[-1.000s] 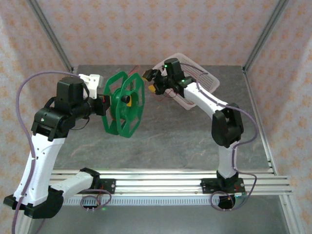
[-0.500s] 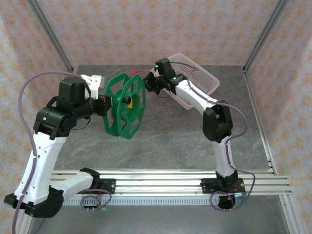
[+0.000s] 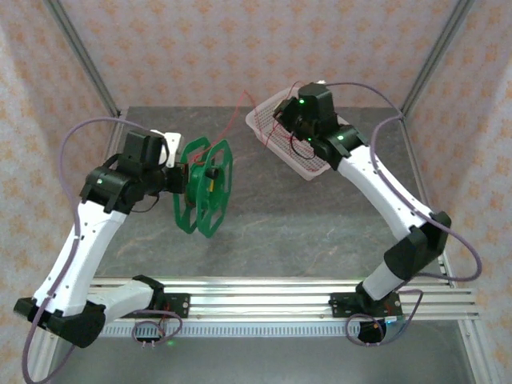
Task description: Wrap the cables
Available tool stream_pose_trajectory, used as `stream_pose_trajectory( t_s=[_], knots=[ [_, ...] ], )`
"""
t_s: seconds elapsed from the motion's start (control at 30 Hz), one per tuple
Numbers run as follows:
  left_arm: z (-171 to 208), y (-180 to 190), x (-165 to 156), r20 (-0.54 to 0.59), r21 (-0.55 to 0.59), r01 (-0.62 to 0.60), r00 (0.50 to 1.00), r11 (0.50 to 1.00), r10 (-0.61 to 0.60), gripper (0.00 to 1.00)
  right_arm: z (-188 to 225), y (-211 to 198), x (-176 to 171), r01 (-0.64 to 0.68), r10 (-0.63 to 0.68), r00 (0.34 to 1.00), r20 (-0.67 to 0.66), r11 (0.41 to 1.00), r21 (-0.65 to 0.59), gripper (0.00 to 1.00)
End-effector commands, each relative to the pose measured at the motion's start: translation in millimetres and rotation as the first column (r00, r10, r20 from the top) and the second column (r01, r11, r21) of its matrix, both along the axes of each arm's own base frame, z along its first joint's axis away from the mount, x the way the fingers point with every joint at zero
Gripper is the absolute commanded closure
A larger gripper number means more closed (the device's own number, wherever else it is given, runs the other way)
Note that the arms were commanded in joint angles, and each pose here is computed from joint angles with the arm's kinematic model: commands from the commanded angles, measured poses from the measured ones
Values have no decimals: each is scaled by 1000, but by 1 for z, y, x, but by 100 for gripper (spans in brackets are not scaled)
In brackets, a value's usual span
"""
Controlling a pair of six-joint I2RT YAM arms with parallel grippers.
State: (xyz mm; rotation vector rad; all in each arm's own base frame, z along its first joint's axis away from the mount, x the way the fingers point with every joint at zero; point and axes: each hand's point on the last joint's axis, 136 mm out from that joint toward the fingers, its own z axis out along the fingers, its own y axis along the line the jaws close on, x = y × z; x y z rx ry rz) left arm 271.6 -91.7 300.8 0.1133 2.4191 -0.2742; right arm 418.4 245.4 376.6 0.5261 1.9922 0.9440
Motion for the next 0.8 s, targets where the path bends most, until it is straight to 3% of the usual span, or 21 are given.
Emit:
stream_pose_trajectory(
  t_s=[0.0, 0.23, 0.43, 0.67, 0.77],
  knots=[
    [8, 19, 23, 73, 75, -134, 989, 988, 129, 100, 21, 4, -3, 4, -3, 997, 77, 1000, -17, 100],
    [24, 59, 56, 159, 147, -425, 901, 893, 403, 100, 63, 5, -42, -95, 87, 982, 167, 995, 38, 100],
    [44, 89, 79, 202, 66, -607, 786, 792, 585, 100, 74, 12, -81, -247, 233, 959, 164, 967, 68, 100],
    [55, 101, 99, 160, -78, -646, 743, 759, 649, 100, 54, -44, -119, -120, 120, 984, 132, 993, -10, 100],
    [54, 105, 102, 140, -117, -648, 740, 753, 658, 100, 47, -51, -132, -133, 136, 985, 108, 991, -35, 100]
  ],
)
